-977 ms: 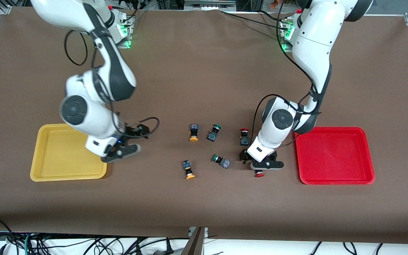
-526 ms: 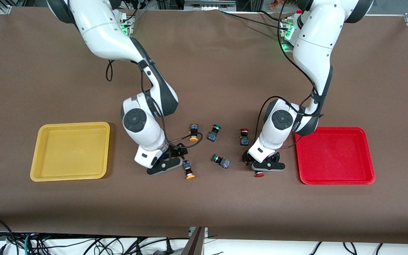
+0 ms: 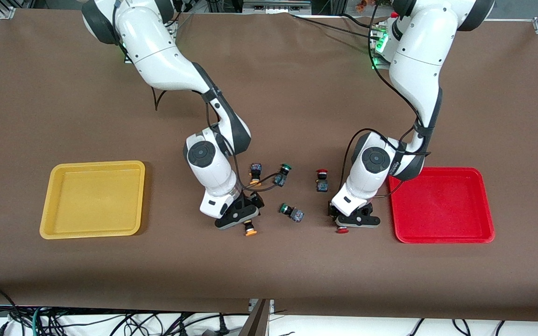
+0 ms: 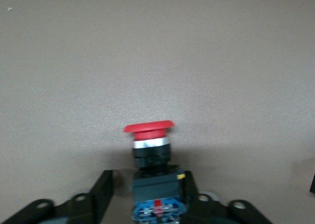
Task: Place red and yellow buttons in trays
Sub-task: 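Grasp the red and yellow buttons with the left and right grippers, then place the held buttons into the red and yellow trays with both grippers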
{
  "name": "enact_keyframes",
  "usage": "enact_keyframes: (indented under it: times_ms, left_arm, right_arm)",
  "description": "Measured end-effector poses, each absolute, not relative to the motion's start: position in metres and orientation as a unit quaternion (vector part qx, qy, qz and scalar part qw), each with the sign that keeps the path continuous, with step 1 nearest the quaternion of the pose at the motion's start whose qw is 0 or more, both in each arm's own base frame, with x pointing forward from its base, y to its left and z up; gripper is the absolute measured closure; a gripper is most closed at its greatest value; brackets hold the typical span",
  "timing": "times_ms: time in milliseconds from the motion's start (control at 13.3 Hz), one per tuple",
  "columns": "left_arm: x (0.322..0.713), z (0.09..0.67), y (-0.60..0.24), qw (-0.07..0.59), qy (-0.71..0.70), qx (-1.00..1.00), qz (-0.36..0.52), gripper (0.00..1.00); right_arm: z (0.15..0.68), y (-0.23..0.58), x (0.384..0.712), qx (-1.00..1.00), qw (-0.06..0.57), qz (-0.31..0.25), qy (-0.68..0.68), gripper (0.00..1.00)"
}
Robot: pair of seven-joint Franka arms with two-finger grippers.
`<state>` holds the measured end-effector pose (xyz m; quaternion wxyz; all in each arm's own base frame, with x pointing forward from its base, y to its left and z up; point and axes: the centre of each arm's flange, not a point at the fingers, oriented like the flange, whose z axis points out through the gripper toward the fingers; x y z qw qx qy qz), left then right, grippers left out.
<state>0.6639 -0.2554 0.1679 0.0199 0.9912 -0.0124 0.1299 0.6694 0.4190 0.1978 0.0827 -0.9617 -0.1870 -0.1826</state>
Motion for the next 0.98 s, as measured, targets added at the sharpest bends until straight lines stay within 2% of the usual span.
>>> enact_keyframes:
  times_ms: [75,150,451,526,676,977]
  left_arm:
    - [0.664,0.168,-0.255,0.020,-0.012,0.991,0.131,0.53]
    - [0.666,0.171,-0.253,0.019,-0.013,0.991,0.132,0.59]
    - [0.683,0.229,-0.209,-0.011,0.004,0.997,0.075,0.59]
    - [0.684,0.252,-0.188,-0.023,-0.001,0.999,0.049,0.59]
    - [0.682,0.284,-0.131,-0.040,-0.028,0.999,-0.011,0.59]
    - [0.679,0.273,-0.010,-0.033,-0.082,0.994,-0.069,0.59]
  right_arm:
    - [0.191,0.419,0.669,-0.962,0.081,-0.183,-0.188,0.05]
    - [0.185,0.418,0.668,-0.961,0.079,-0.185,-0.189,0.13]
    - [0.179,0.415,0.670,-0.960,0.071,-0.190,-0.194,0.62]
    - [0.182,0.411,0.675,-0.959,0.068,-0.195,-0.192,0.67]
    - [0.195,0.385,0.694,-0.959,0.051,-0.196,-0.199,0.67]
    - [0.250,0.290,0.728,-0.960,0.011,-0.113,-0.256,0.67]
